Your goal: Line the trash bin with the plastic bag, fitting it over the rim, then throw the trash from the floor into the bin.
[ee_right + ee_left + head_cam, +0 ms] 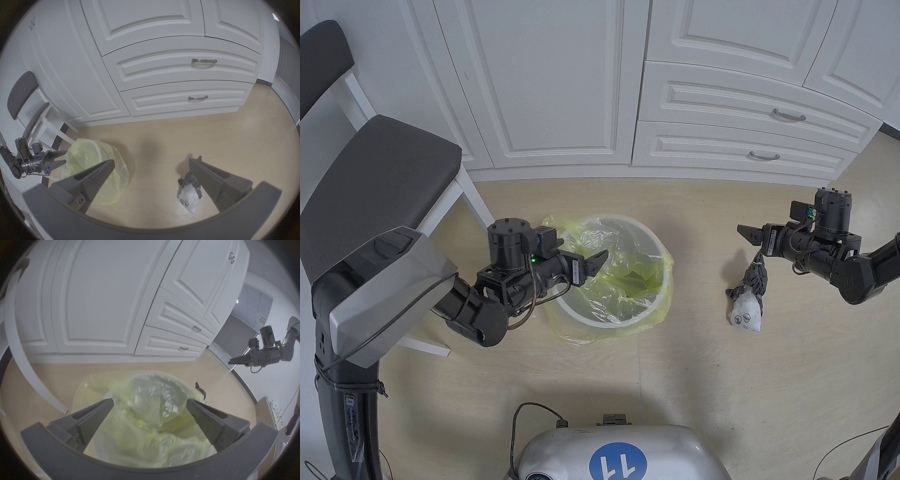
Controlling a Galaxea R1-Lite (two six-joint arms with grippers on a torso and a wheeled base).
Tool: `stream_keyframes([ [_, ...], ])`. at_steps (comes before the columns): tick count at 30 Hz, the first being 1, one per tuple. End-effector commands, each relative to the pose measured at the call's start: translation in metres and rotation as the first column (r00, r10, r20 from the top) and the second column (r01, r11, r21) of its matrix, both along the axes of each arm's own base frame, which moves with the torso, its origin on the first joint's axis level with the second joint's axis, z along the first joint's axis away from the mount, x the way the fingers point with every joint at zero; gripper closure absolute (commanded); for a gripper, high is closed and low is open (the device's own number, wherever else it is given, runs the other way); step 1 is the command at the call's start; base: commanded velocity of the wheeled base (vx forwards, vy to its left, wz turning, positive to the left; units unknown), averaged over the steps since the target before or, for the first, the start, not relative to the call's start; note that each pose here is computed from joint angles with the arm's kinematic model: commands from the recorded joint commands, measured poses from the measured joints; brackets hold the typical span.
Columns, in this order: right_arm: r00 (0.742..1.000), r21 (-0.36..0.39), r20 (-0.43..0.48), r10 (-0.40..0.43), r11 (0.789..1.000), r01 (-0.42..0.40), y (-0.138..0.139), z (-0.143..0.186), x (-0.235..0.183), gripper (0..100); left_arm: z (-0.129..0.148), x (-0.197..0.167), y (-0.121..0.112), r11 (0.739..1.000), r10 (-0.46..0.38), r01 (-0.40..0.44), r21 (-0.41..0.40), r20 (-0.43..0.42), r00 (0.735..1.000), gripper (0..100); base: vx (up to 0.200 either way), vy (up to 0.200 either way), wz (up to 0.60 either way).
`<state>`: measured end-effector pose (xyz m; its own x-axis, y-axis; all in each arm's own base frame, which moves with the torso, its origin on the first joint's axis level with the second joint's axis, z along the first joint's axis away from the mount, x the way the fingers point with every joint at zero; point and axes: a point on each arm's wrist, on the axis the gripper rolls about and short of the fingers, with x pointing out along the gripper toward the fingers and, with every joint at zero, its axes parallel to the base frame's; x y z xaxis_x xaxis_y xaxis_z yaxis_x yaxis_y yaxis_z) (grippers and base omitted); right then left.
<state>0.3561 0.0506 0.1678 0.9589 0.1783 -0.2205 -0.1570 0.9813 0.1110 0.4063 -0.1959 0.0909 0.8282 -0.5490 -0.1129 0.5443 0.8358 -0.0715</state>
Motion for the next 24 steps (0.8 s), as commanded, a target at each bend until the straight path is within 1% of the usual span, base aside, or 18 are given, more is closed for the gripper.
stream_keyframes([
  [1,1.000,0.004,0.021,0.000,1.000,0.000,-0.001,0.008,-0.006,0,0.012,0.005,-0.033,1.000,-0.018,0.020,-0.018,0.059,0.998,0,0.000,0.000,0.00],
  [2,1.000,0.003,0.020,0.000,1.000,0.000,-0.002,0.008,-0.006,0,0.012,0.005,-0.033,1.000,-0.015,0.017,-0.018,0.059,0.998,0,0.000,0.000,0.00],
  [3,1.000,0.004,0.023,0.001,1.000,-0.001,-0.001,0.009,-0.007,0,0.009,0.008,-0.039,1.000,0.005,-0.004,-0.006,0.066,0.998,0,0.000,0.000,0.00],
  [5,1.000,0.004,0.023,0.000,1.000,0.000,-0.002,0.009,-0.007,0,0.007,0.009,-0.040,1.000,0.011,-0.011,0.008,0.064,0.998,0,0.000,0.000,0.00],
  [6,1.000,0.004,0.023,0.000,1.000,0.000,-0.002,0.009,-0.008,0,0.004,0.007,-0.043,0.999,0.016,-0.018,0.042,0.046,0.999,100,0.000,0.000,0.00],
  [8,1.000,0.002,0.020,0.000,1.000,0.000,-0.002,0.009,-0.009,0,0.004,0.001,-0.051,0.996,0.047,-0.048,0.073,0.009,0.999,100,0.000,0.000,0.00],
  [11,1.000,-0.014,0.014,0.003,1.000,-0.003,-0.002,0.007,-0.009,0,0.010,-0.004,-0.061,0.991,0.090,-0.089,0.096,-0.008,0.996,100,0.000,0.000,0.00],
  [14,1.000,-0.034,0.011,0.008,0.999,-0.007,-0.003,0.005,-0.010,0,0.021,-0.005,-0.068,0.988,0.107,-0.103,0.114,-0.025,0.994,100,0.000,0.000,0.00],
  [16,1.000,-0.034,0.009,0.008,0.999,-0.008,-0.003,0.005,-0.011,0,0.026,-0.004,-0.070,0.988,0.106,-0.102,0.113,-0.029,0.994,100,0.000,0.000,0.00],
  [18,1.000,-0.034,0.006,0.008,0.999,-0.008,-0.003,0.004,-0.010,0,0.033,-0.003,-0.075,0.991,0.107,-0.102,0.087,-0.046,0.993,100,0.000,0.000,0.00],
  [20,1.000,-0.036,0.005,0.008,0.999,-0.008,-0.003,0.003,-0.011,0,0.035,-0.007,-0.078,0.991,0.107,-0.100,0.091,-0.072,0.992,100,0.000,0.000,0.00],
  [22,1.000,-0.038,0.002,0.009,0.999,-0.008,-0.003,0.003,-0.011,0,0.038,-0.011,-0.077,0.986,0.121,-0.107,0.127,-0.107,0.987,100,0.000,0.000,0.00],
  [23,1.000,-0.038,0.002,0.009,0.999,-0.008,-0.003,0.003,-0.011,0,0.038,-0.011,-0.077,0.986,0.121,-0.107,0.127,-0.107,0.987,100,0.000,0.000,0.00],
  [24,1.000,-0.052,-0.001,0.012,0.999,-0.012,-0.003,0.001,-0.011,0,0.037,-0.015,-0.077,0.978,0.142,-0.114,0.177,-0.155,0.978,100,0.000,0.000,0.00],
])
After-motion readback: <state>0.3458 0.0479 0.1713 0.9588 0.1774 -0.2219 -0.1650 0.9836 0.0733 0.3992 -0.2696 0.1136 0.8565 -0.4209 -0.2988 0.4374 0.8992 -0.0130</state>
